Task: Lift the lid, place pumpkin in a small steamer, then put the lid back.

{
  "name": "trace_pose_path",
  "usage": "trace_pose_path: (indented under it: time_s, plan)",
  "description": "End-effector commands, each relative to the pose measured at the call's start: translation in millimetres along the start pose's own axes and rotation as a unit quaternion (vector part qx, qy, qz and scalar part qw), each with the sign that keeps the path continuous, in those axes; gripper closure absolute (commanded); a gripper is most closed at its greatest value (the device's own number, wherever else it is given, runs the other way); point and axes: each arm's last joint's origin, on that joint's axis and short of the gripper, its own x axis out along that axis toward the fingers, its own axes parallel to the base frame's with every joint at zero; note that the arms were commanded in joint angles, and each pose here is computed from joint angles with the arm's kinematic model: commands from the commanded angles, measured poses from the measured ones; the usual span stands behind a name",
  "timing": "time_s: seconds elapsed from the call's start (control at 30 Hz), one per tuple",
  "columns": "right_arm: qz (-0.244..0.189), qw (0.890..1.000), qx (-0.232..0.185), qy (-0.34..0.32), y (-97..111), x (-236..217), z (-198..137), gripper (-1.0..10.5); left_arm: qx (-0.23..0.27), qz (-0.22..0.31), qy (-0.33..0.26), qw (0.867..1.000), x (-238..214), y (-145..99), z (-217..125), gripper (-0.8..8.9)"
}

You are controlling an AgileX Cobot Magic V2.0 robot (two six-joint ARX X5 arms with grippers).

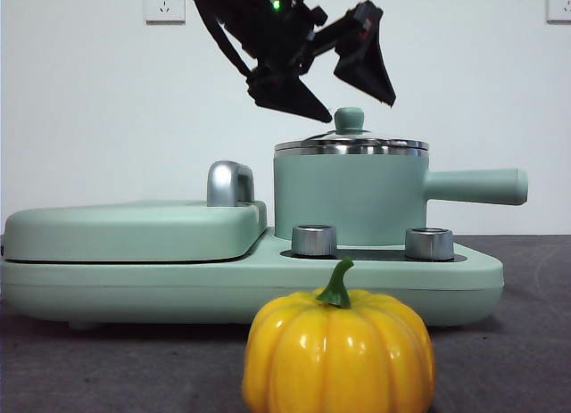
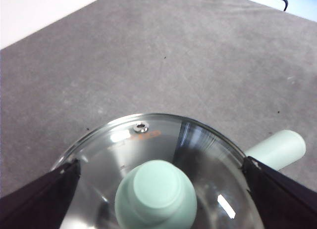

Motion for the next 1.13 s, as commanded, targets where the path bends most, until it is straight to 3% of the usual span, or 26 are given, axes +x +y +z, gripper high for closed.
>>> trace_pose_path:
  time_s: [0.03,0.27,0.5,0.77,1.13]
  plan:
    - [0.003,1.000,-0.006,-0.005,2.0,-1.7,3.6,5.1,-0.001,-0.004,-0.003,1.000,11.5,-1.5,0.3,3.19]
    - [0.003,1.000,-0.006,-0.005,1.9,-1.7,3.6,5.1,-0.009,-0.004,0.006,1.000,18.5,-0.4,-5.5,3.24]
    - [0.003,1.000,-0.006,-0.005,1.9,-1.7,3.6,5.1,-0.009,-0.004,0.006,1.000,19.1,-0.5,-5.9,5.81]
    - [0.002,1.000,-0.003,0.000,1.8,-1.7,2.5,5.1,-0.009,-0.004,0.006,1.000,19.0,-0.5,-5.8,7.57]
    - [0.001,1.000,0.007,0.010,1.6,-1.7,0.2,5.1,-0.004,-0.001,-0.015,1.000,7.2,-1.6,5.3,7.56]
